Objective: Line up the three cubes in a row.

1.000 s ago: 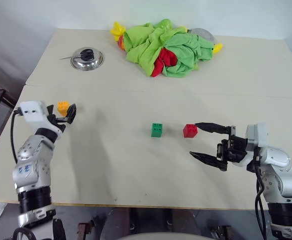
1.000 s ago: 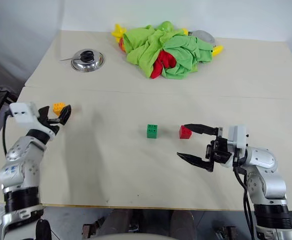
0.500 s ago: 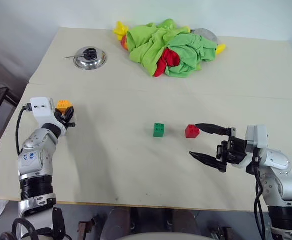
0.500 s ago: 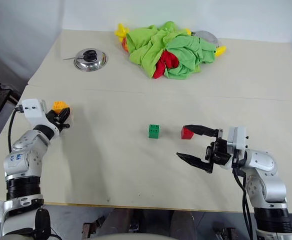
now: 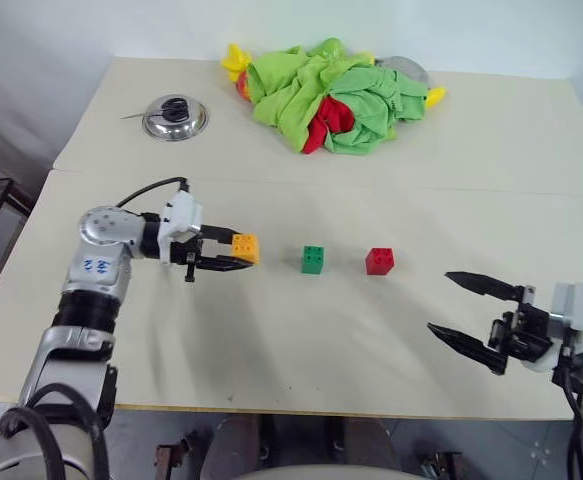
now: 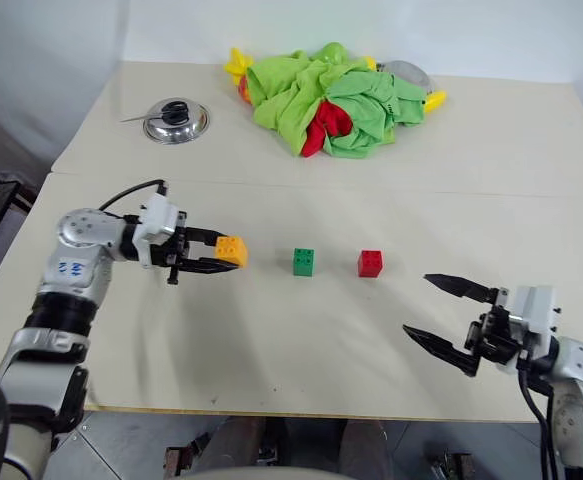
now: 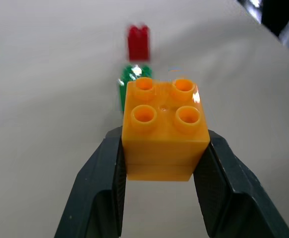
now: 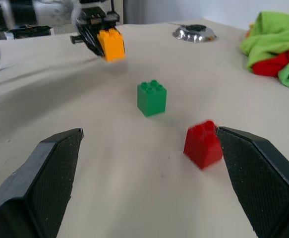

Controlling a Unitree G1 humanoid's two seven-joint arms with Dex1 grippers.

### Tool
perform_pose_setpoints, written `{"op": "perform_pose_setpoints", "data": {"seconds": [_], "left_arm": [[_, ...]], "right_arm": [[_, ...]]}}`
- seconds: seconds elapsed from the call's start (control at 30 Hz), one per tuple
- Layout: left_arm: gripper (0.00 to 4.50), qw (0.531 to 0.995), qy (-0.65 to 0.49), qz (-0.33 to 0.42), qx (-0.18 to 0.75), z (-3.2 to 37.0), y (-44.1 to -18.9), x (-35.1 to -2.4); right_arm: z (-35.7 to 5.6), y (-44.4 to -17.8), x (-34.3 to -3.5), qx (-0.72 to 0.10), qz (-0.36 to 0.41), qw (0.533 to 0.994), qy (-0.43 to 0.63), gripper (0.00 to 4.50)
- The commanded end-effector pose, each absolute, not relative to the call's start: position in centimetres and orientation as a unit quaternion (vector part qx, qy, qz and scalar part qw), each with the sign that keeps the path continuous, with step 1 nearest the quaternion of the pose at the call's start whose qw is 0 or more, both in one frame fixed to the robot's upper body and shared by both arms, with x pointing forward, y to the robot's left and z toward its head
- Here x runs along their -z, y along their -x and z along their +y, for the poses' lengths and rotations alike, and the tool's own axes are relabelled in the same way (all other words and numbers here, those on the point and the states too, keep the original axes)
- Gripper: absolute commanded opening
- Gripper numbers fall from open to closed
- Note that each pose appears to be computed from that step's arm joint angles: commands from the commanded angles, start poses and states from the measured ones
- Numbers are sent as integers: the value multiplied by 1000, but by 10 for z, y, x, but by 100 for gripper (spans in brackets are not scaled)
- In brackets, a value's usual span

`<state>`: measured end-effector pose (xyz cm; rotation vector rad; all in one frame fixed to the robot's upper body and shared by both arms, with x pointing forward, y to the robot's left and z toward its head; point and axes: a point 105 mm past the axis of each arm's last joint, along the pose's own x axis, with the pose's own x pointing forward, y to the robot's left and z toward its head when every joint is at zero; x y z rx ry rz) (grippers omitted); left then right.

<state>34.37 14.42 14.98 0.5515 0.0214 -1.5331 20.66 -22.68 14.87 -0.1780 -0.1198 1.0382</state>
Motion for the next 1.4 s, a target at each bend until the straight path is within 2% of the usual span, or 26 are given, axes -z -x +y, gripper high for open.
{"op": "perform_pose_setpoints", "data": {"seconds": [0.03, 0.17, 0.4, 0.53, 0.57, 0.67, 0.87, 1.03, 1.17, 1.4], "left_arm": [[150, 661, -272, 23, 699, 150, -347, -145], [150, 680, -263, 23, 684, 151, -355, -139], [150, 681, -253, 40, 686, 152, -355, -128], [150, 698, -239, 34, 674, 145, -361, -131], [185, 703, -240, 29, 669, 144, -363, -132], [248, 713, -240, 21, 659, 143, -366, -133], [429, 721, -247, 5, 647, 157, -364, -138], [429, 736, -248, -13, 630, 186, -354, -147], [429, 766, -226, -12, 602, 224, -326, -152], [429, 832, -193, -23, 520, 251, -292, -159]], "right_arm": [[-234, -191, -158, -495, -62, 860, 105, 450], [-239, -186, -153, -483, -56, 867, 105, 450], [-238, -185, -150, -479, -55, 870, 100, 450], [-234, -188, -150, -482, -59, 869, 95, 450], [-233, -189, -150, -484, -60, 868, 93, 450], [-229, -191, -149, -491, -61, 865, 86, 450], [-227, -196, -150, -498, -61, 861, 84, 450], [-231, -198, -153, -500, -58, 860, 87, 450], [-242, -196, -156, -502, -46, 858, 104, 450], [-259, -203, -161, -504, -49, 852, 133, 450]]}}
